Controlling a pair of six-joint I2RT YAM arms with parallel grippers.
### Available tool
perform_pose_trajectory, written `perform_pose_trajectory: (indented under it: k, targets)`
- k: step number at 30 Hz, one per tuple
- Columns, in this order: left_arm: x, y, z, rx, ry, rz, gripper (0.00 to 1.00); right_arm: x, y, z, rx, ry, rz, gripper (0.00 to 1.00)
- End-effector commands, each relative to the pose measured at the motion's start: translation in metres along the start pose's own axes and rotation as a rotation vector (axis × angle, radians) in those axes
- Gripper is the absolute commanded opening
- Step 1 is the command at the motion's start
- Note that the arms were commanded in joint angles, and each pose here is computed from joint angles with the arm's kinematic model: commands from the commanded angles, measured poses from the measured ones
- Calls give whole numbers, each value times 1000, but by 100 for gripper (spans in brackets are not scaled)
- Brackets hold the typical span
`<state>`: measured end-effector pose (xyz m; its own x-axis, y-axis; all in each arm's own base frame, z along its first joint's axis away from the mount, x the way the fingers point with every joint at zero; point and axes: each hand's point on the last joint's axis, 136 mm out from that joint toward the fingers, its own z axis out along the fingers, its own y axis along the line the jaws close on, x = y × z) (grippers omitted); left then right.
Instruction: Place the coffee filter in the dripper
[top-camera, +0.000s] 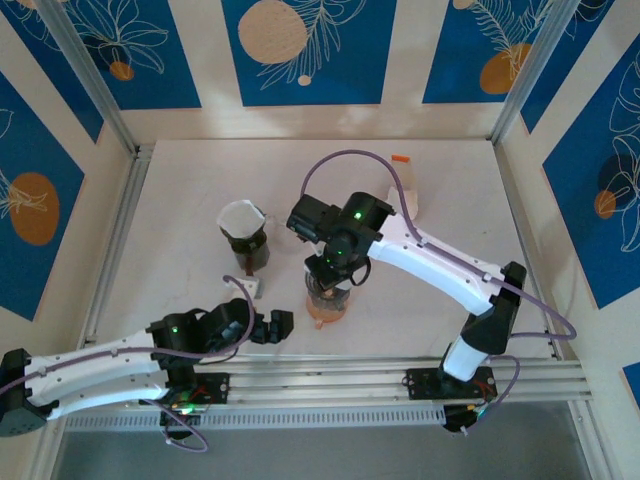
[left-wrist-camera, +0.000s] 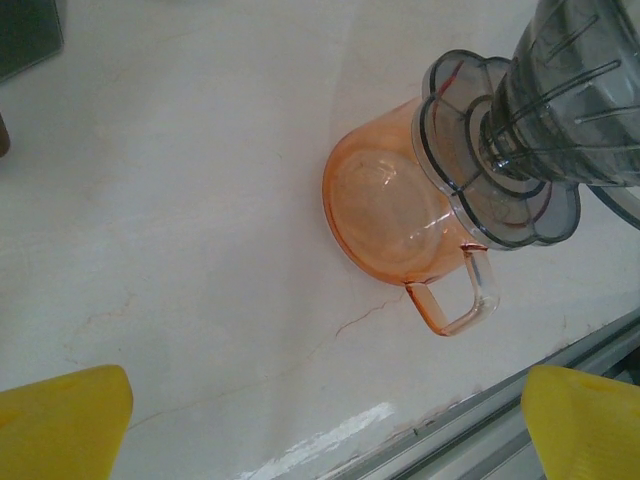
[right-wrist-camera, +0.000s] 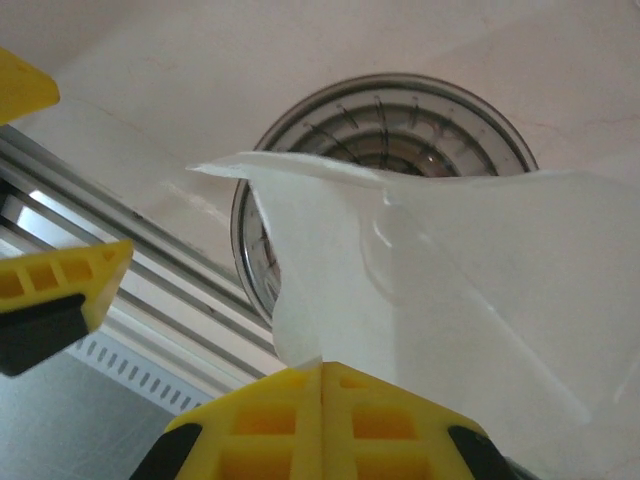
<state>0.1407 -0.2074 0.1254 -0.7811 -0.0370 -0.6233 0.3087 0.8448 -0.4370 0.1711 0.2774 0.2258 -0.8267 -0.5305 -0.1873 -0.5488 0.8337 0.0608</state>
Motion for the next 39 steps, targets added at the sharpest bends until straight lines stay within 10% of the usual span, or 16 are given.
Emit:
perform_pose_trajectory:
  k: [1,7,12,17,39]
  targets:
    - [-12,-15,-4,51,-19,-3,100,0,2,15,-24,29,-6,0]
    - [-11,-17,-4,53,-11,-4,100,1,3,28,-54,30,13,1]
    - [-13,-21,-4,67,-9,-9,100,0,4,12,-69,-43,4,41]
    - [-16,-27,-8,88,-13,-9,100,3,-1,-14,-84,-146,31,52]
    - [-114,-82,4,101,-18,83,67,16,-30,6,-36,-318,102,15]
